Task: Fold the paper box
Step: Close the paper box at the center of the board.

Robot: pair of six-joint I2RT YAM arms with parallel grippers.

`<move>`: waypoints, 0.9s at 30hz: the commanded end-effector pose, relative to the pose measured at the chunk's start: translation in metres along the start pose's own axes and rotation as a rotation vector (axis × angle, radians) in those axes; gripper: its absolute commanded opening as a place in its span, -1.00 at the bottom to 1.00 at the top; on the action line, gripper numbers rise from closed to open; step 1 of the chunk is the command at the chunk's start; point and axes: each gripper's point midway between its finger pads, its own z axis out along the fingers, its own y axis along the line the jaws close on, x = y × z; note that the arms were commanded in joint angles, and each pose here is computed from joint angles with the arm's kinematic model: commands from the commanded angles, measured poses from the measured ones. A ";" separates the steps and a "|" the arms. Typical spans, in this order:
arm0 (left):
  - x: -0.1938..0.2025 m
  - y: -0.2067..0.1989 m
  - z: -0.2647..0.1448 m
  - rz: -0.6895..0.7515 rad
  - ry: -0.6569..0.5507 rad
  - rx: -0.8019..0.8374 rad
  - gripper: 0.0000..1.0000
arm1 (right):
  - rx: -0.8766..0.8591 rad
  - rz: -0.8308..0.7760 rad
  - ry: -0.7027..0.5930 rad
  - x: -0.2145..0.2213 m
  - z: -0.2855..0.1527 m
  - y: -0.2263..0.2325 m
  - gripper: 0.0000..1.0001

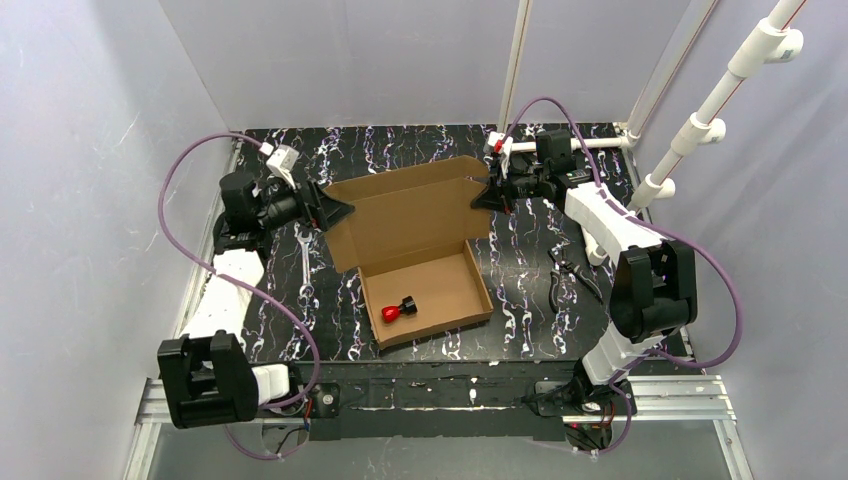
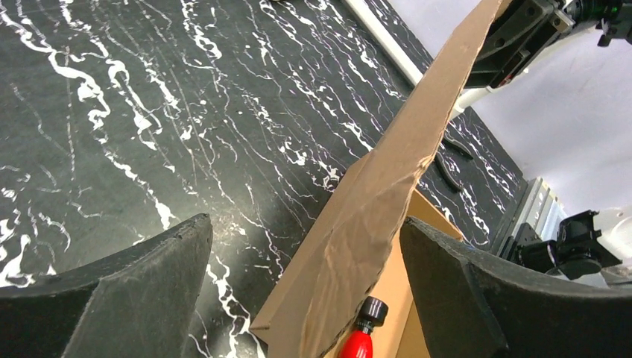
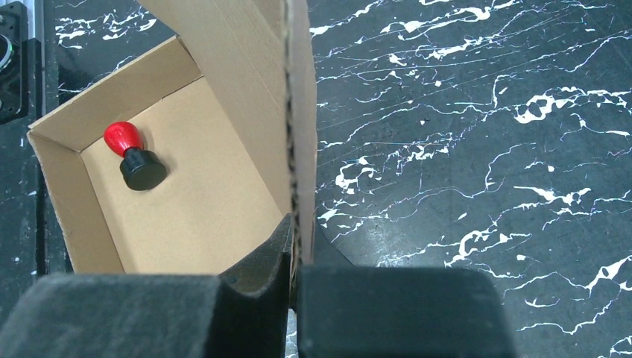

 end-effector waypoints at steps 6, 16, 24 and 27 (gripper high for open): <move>-0.022 -0.028 0.018 0.172 -0.055 0.108 0.50 | -0.002 -0.021 -0.029 -0.012 -0.002 0.004 -0.97; -0.027 -0.033 0.026 0.166 -0.061 0.178 -0.21 | -0.007 -0.010 -0.030 -0.011 -0.001 0.004 -0.97; -0.023 -0.033 0.025 0.236 -0.061 0.192 -0.99 | -0.051 -0.064 -0.004 -0.014 -0.008 0.016 -0.51; -0.025 -0.035 0.020 0.319 -0.082 0.179 -1.00 | -0.073 -0.139 0.041 -0.017 -0.039 0.034 0.34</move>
